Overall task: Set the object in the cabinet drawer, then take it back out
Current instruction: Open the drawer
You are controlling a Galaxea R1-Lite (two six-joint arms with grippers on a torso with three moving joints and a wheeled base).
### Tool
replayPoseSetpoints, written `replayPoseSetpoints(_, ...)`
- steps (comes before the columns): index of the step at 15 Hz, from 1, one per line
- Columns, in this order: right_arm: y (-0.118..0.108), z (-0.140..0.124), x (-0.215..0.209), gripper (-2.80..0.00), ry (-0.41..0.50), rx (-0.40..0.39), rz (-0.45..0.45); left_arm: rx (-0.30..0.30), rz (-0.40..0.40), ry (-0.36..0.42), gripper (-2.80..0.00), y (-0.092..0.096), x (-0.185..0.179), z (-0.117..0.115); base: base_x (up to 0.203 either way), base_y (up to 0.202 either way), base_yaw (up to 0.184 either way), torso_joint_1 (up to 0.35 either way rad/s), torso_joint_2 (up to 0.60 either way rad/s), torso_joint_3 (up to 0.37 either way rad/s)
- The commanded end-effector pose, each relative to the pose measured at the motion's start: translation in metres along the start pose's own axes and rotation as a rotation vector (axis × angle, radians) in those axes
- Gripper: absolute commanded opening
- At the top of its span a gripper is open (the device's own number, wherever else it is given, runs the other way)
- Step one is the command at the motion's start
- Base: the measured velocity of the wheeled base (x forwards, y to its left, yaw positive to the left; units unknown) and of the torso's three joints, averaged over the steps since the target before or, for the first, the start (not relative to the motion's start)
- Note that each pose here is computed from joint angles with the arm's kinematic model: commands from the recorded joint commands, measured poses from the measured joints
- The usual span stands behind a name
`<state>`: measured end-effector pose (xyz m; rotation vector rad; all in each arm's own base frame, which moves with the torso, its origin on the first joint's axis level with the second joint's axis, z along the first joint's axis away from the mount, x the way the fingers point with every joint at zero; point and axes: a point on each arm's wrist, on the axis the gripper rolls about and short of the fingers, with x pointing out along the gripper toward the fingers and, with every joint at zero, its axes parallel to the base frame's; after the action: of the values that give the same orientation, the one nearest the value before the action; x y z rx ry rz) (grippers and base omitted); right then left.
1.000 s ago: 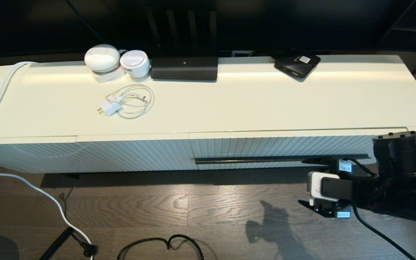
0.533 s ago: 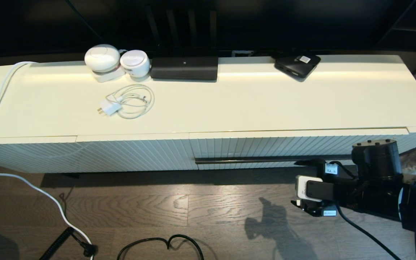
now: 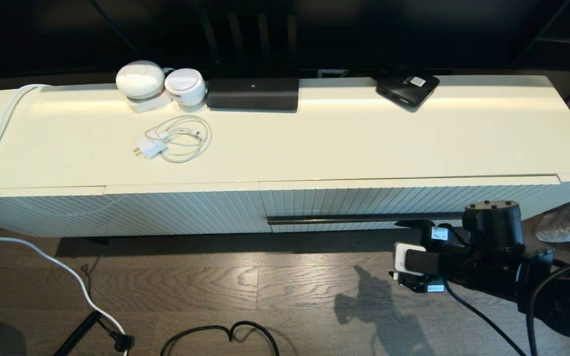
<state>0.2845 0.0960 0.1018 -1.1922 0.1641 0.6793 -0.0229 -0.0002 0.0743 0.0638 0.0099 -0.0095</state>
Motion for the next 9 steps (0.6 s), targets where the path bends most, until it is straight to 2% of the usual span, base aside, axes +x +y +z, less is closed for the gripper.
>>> replayPoseSetpoints(1, 0.007, -0.004, 0.010, 0.00, 0.006, -0.004, 0.022, 0.001, 0.000, 0.001, 0.00, 0.000, 0.000, 0.000, 0.000, 0.000, 0.000, 0.000, 0.00, 0.000)
replayPoseSetpoints(3, 0.013, -0.008, 0.020, 0.00, 0.014, -0.002, 0.039, 0.001, 0.000, 0.001, 0.00, 0.000, 0.000, 0.000, 0.000, 0.000, 0.000, 0.000, 0.00, 0.000)
replayPoseSetpoints(9, 0.014, -0.016, 0.039, 0.00, 0.013, 0.000, 0.009, 0.001, 0.000, 0.001, 0.00, 0.000, 0.000, 0.000, 0.000, 0.000, 0.000, 0.000, 0.00, 0.000)
